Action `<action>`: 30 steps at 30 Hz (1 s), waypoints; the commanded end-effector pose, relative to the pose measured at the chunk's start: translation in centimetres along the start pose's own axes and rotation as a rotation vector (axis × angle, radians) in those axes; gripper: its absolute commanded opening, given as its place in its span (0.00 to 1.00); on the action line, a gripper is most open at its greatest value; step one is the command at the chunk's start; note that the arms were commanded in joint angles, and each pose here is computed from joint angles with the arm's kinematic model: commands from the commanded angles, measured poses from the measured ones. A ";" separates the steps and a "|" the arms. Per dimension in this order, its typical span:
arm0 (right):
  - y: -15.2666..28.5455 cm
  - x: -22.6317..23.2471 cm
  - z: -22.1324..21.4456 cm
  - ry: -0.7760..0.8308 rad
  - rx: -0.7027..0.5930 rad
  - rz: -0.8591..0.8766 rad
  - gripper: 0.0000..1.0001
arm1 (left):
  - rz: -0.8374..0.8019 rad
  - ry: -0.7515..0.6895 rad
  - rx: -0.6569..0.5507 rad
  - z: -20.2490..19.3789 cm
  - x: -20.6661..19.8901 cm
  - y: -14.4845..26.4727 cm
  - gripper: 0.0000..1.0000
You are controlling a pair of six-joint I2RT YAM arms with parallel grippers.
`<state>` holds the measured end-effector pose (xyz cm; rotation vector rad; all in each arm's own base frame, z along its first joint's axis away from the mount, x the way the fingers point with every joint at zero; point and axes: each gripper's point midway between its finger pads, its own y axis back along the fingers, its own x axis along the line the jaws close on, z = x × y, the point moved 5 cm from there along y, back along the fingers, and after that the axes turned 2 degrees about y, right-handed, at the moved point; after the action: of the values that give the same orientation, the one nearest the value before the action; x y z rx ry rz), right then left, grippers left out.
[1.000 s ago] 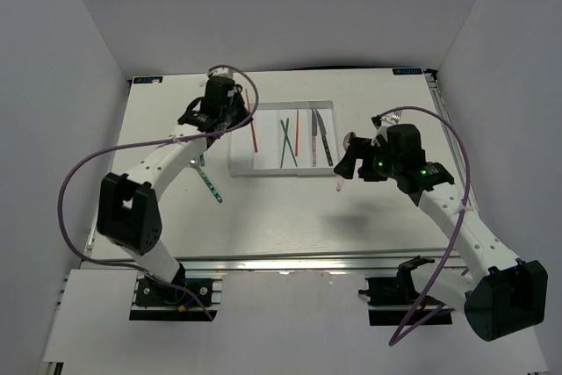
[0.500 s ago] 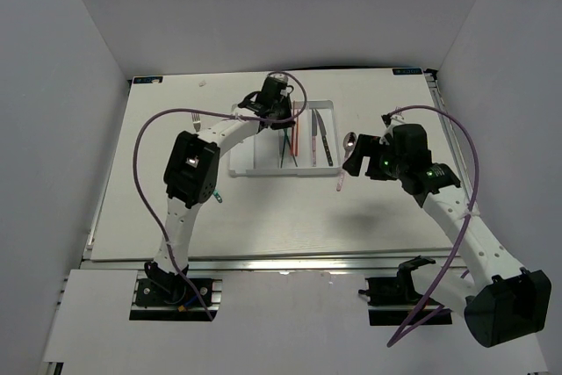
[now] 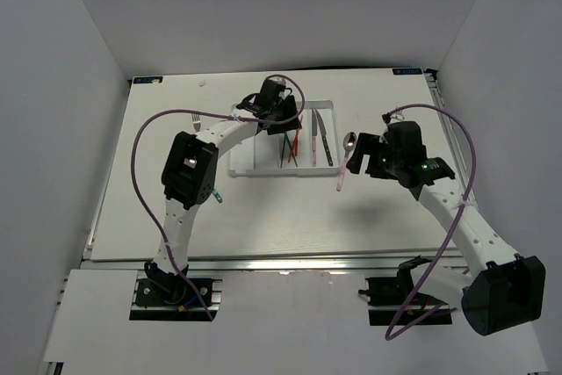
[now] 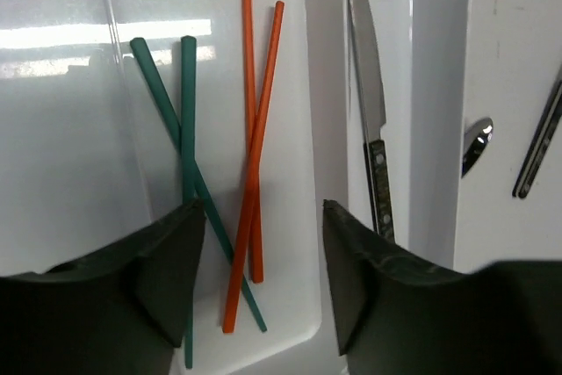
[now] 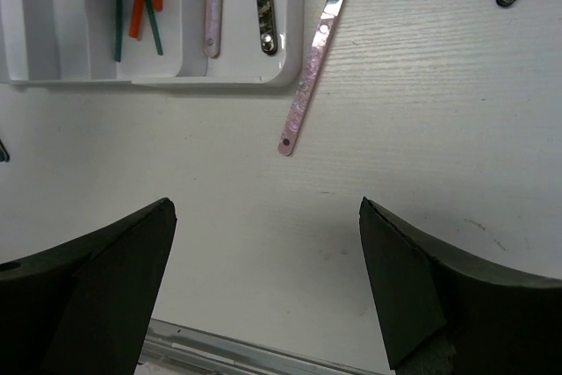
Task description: Sort the eating utensils into containers
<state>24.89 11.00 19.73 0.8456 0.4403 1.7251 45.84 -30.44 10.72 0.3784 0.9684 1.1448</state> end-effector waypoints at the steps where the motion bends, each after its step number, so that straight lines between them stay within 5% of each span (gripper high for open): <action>1: -0.8 -0.9 0.6 -0.012 0.000 -0.073 0.89 | -0.143 -0.001 -0.141 4.6 -4.4 7.1 0.70; 10: -5.5 -3.1 -1.0 -0.075 0.049 -0.206 0.78 | -0.179 -0.011 -0.307 5.9 -5.0 19.6 0.98; 21: -11.9 -3.6 1.2 -0.138 0.097 -0.294 0.57 | -0.033 -0.110 -0.309 -2.3 2.5 27.8 0.98; 30: -14.7 -3.7 2.3 -0.171 0.118 -0.283 0.57 | 0.106 -0.169 -0.260 -7.6 7.9 30.1 0.98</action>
<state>34.77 11.70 8.91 0.9780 0.6020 1.3535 23.93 -14.29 24.55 0.2662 0.6792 1.2547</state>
